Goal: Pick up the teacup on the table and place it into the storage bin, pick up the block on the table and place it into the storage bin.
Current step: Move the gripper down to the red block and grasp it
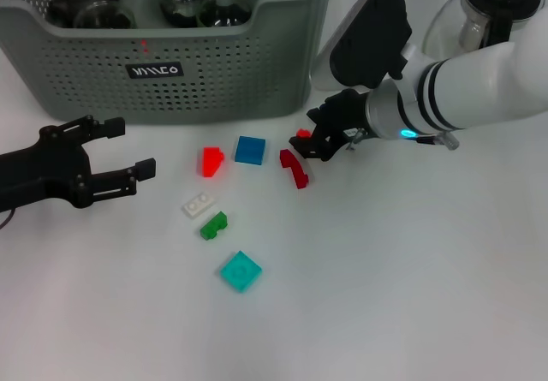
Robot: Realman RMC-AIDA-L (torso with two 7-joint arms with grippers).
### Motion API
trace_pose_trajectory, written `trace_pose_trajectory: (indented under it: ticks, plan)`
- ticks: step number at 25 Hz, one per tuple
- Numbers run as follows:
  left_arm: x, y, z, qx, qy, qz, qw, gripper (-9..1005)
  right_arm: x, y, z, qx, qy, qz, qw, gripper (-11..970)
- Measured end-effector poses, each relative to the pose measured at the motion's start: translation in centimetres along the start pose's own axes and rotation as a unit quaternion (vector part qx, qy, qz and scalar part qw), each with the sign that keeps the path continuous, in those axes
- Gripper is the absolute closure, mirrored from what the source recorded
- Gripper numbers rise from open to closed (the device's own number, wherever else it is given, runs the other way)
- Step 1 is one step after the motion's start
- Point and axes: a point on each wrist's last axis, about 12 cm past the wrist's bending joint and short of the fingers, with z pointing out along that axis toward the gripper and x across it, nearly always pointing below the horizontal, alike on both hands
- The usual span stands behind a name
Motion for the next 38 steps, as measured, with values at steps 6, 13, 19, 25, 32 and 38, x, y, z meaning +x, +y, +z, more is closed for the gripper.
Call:
trace_pose_trajectory:
  ticks: [6, 13, 19, 25, 32, 38]
  plan:
    - [-0.01, 0.08, -0.03, -0.002, 0.001, 0.001, 1.0, 146, 0.07, 0.09, 0.17, 0.0, 0.004, -0.002, 1.0, 446]
    - [0.02, 0.12, -0.05, -0.004, 0.002, 0.0, 1.0, 147, -0.01, 0.13, 0.19, -0.003, -0.001, 0.009, 1.0, 521]
    - [0.02, 0.12, -0.06, -0.004, 0.002, 0.0, 1.0, 147, 0.0, 0.19, 0.23, -0.005, -0.002, 0.015, 1.0, 620]
    - [0.03, 0.11, -0.07, -0.004, 0.002, 0.0, 1.0, 147, 0.12, 0.12, 0.38, -0.007, 0.003, 0.019, 1.0, 696]
    - [0.06, 0.1, -0.1, -0.004, 0.002, 0.0, 1.0, 148, 0.06, 0.08, 0.41, -0.007, 0.004, 0.017, 1.0, 704]
    - [0.0, 0.12, -0.04, -0.003, 0.002, 0.001, 1.0, 148, 0.04, 0.08, 0.42, -0.007, 0.004, 0.019, 1.0, 710]
